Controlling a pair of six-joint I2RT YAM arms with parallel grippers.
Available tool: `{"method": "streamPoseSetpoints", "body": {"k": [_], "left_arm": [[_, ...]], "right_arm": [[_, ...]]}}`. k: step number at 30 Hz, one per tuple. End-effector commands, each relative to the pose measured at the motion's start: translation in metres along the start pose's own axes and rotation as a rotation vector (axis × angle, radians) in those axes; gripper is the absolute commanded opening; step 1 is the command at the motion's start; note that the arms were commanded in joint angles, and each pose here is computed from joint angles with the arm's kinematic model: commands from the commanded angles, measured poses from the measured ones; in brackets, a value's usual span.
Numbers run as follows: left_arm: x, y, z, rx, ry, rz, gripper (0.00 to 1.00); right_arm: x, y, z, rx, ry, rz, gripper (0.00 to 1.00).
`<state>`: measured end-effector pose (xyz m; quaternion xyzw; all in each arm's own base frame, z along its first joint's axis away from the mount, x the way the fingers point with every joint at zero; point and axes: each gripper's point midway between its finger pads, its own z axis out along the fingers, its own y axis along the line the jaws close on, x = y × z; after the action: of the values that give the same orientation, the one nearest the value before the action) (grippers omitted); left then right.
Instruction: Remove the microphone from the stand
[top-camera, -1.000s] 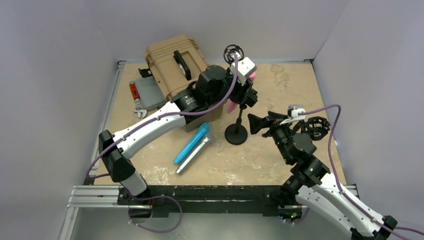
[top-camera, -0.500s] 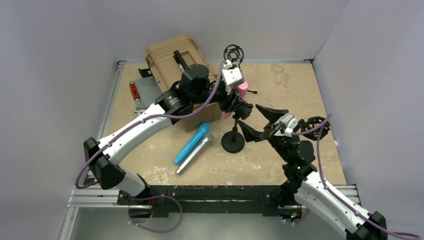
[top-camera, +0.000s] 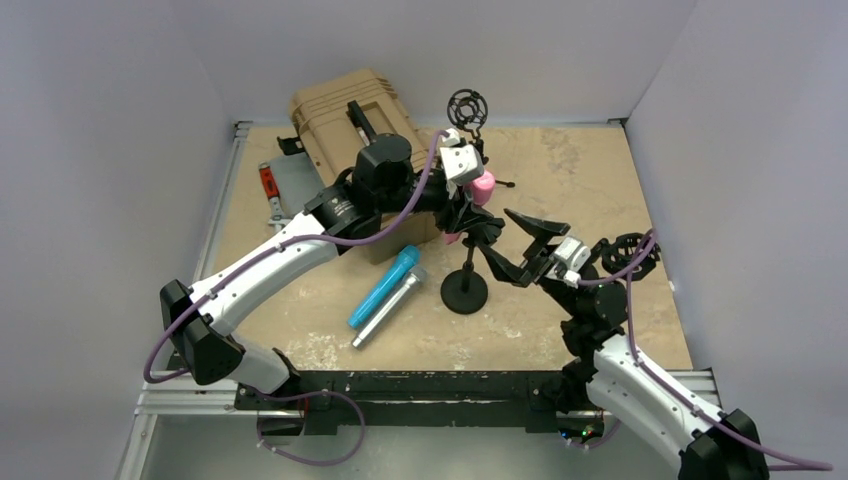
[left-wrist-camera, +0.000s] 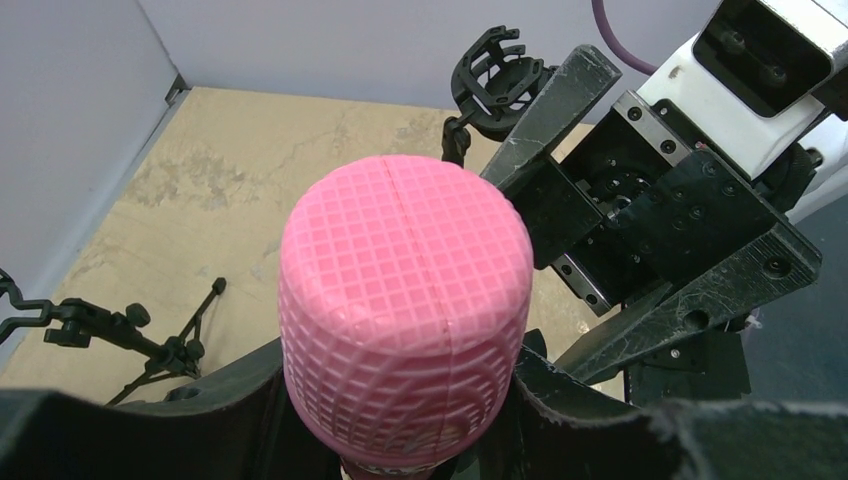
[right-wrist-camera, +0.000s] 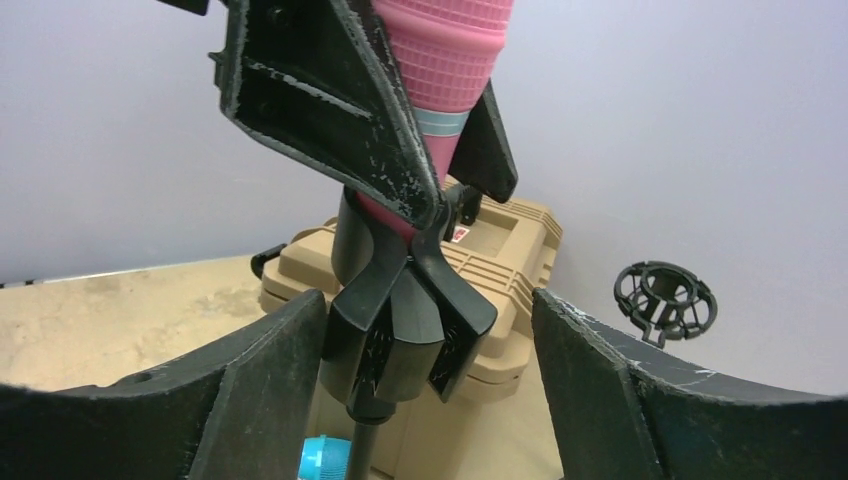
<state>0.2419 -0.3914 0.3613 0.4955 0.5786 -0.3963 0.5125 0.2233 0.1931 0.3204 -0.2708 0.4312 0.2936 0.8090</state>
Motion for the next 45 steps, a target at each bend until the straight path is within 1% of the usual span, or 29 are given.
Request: {"method": "streamPoseSetpoints", "body": {"k": [1,3,9,18,22,23,24,25,27,29,32,36,37,40,42,45], "left_arm": [[-0.037,-0.006,-0.012,0.021,-0.105,0.063,0.00],[-0.038,-0.005,-0.011,0.024,-0.109,0.062,0.00],[-0.040,-0.006,-0.005,0.053,-0.117,0.039,0.00],[-0.039,-0.009,0.002,0.089,-0.120,0.012,0.00],[-0.041,-0.011,0.002,0.098,-0.125,0.006,0.00],[-0.041,-0.011,0.002,0.098,-0.124,0.005,0.00],[-0.040,-0.010,0.003,0.098,-0.121,0.004,0.00],[-0.040,-0.010,0.002,0.097,-0.120,0.004,0.00],[-0.038,-0.010,0.003,0.095,-0.113,0.001,0.00],[-0.037,-0.009,0.004,0.093,-0.112,-0.002,0.00],[-0.038,-0.009,0.006,0.097,-0.117,-0.013,0.00],[-0.041,-0.008,0.010,0.109,-0.122,-0.017,0.00],[-0.041,-0.009,0.011,0.113,-0.123,-0.017,0.00],[-0.041,-0.010,0.012,0.119,-0.123,-0.046,0.00],[-0.041,-0.010,0.013,0.121,-0.121,-0.048,0.00],[-0.040,-0.010,0.013,0.120,-0.119,-0.049,0.00]], "right_arm": [[-0.006,0.009,-0.001,-0.068,-0.045,-0.025,0.71],[-0.002,0.011,-0.003,-0.069,-0.043,0.008,0.71],[0.013,0.009,-0.002,-0.062,-0.016,0.029,0.71],[0.005,0.009,0.001,-0.068,-0.050,0.053,0.71],[0.010,0.007,0.004,-0.069,-0.033,0.057,0.70],[0.044,0.009,-0.003,-0.058,0.098,0.117,0.70],[0.011,0.007,0.003,-0.065,-0.032,0.062,0.69],[0.006,0.007,0.005,-0.066,-0.048,0.055,0.68],[0.005,0.005,0.005,-0.059,-0.049,0.054,0.67],[0.002,0.006,0.005,-0.060,-0.061,0.055,0.69],[0.000,0.008,0.004,-0.068,-0.070,0.063,0.79],[-0.002,0.007,0.005,-0.065,-0.076,0.069,0.81],[-0.003,0.006,0.005,-0.056,-0.079,0.071,0.81],[0.000,0.000,0.006,-0.026,-0.073,0.077,0.76],[-0.001,-0.002,0.006,-0.013,-0.074,0.080,0.69],[-0.003,-0.002,0.006,-0.009,-0.080,0.084,0.63]]}}
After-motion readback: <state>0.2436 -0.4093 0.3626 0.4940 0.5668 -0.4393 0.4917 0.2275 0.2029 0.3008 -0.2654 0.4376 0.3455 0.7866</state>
